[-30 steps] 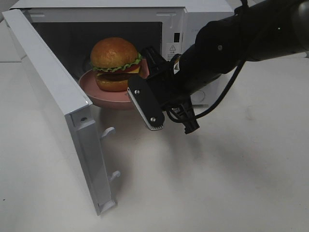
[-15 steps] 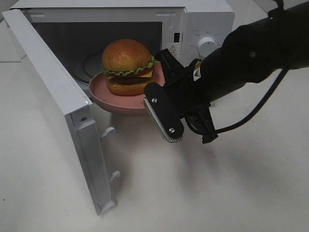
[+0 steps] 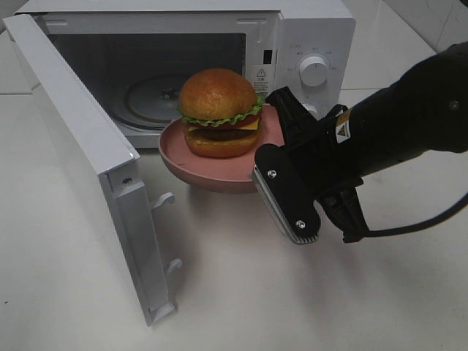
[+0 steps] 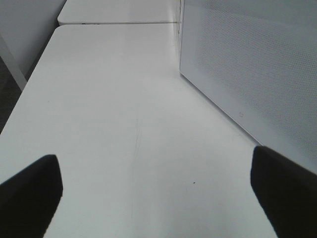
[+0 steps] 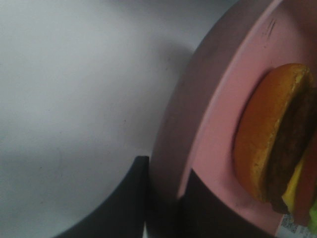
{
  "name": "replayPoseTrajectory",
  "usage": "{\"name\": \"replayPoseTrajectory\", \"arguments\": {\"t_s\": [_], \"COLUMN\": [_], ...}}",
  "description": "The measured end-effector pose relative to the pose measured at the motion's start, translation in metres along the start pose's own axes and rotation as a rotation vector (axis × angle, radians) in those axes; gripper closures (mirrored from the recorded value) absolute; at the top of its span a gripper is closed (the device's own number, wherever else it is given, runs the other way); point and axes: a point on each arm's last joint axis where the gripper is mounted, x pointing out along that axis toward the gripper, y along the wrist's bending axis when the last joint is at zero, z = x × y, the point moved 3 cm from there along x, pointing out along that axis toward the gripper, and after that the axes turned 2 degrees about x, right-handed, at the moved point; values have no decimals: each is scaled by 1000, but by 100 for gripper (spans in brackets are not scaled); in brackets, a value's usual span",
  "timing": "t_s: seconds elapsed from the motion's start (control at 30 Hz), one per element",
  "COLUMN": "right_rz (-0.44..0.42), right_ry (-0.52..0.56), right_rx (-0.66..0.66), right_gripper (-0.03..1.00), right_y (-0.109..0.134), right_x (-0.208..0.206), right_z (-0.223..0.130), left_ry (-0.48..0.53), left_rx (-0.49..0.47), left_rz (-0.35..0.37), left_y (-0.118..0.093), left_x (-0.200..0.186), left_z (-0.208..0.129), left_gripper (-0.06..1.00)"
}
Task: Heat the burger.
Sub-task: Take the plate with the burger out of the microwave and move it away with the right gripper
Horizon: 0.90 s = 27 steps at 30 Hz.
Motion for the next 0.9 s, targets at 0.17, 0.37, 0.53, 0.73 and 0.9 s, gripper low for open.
{"name": "replayPoseTrajectory", "arguments": {"t_s": [0.17,0.37,0.53,0.73,0.9], "right_rz": [-1,-28,-36,-57,-80], "right_ry": [0,-2,-3,-4,-4], "right_rx": [3,25,29,30,24], "right_gripper": [84,84,84,84,84], "right_y": [8,17,28,40,48], "right_x": [-7,-24,-34,-47,-58], "right_z": [0,-1,-2,-3,-3], "left_ry": [0,0,0,0,0], "left_rx": [0,0,0,0,0], "left_rz": [0,0,0,0,0], "left_y": [0,0,0,0,0], "left_x": [0,0,0,0,0], "left_z": [0,0,0,0,0], "left_gripper": [-3,-3,-3,-3,-3]}}
